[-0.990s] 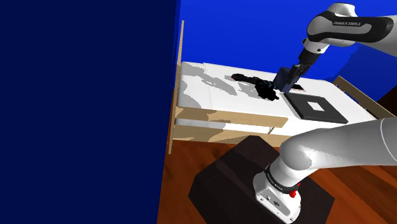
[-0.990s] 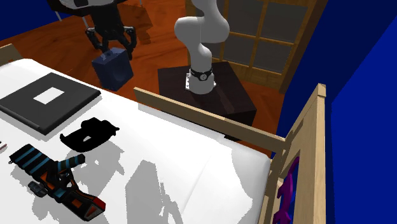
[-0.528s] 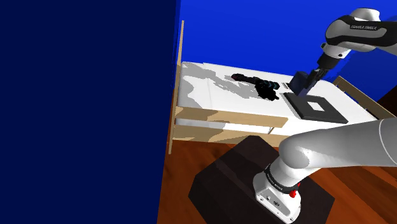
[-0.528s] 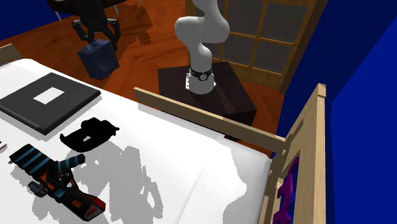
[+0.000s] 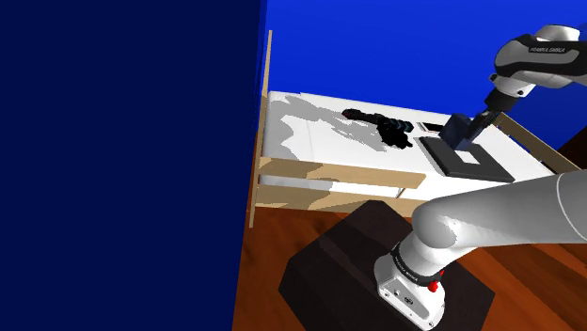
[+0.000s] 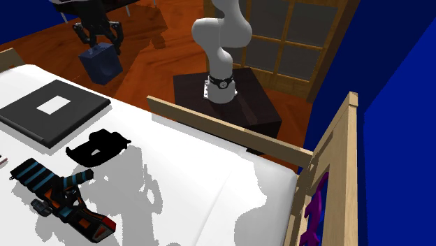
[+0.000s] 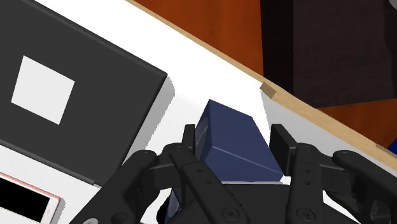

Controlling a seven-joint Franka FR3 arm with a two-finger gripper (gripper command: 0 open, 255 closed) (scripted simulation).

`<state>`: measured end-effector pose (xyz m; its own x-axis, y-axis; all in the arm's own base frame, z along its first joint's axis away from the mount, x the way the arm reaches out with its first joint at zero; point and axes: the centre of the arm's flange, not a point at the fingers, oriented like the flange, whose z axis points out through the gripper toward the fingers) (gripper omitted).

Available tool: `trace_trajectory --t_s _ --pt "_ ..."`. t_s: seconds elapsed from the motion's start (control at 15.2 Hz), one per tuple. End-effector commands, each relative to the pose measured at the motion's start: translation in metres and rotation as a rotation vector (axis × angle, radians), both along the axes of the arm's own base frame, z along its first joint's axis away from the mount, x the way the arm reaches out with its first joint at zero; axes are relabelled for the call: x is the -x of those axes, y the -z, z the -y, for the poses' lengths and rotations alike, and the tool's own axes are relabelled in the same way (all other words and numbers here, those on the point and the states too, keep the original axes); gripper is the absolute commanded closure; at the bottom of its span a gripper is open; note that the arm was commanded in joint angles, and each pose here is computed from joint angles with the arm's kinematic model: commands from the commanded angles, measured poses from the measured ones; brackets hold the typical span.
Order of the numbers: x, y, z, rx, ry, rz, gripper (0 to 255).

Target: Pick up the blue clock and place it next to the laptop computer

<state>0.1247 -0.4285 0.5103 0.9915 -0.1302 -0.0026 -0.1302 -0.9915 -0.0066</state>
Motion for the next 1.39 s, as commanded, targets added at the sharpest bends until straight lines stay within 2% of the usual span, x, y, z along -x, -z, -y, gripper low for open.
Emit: trace_trajectory --t_s 0.0,1.32 --pt "0.0 0.011 0.001 0.0 0.0 0.0 255" --pt "0.0 0.116 0.001 0.0 0.0 0.0 255"
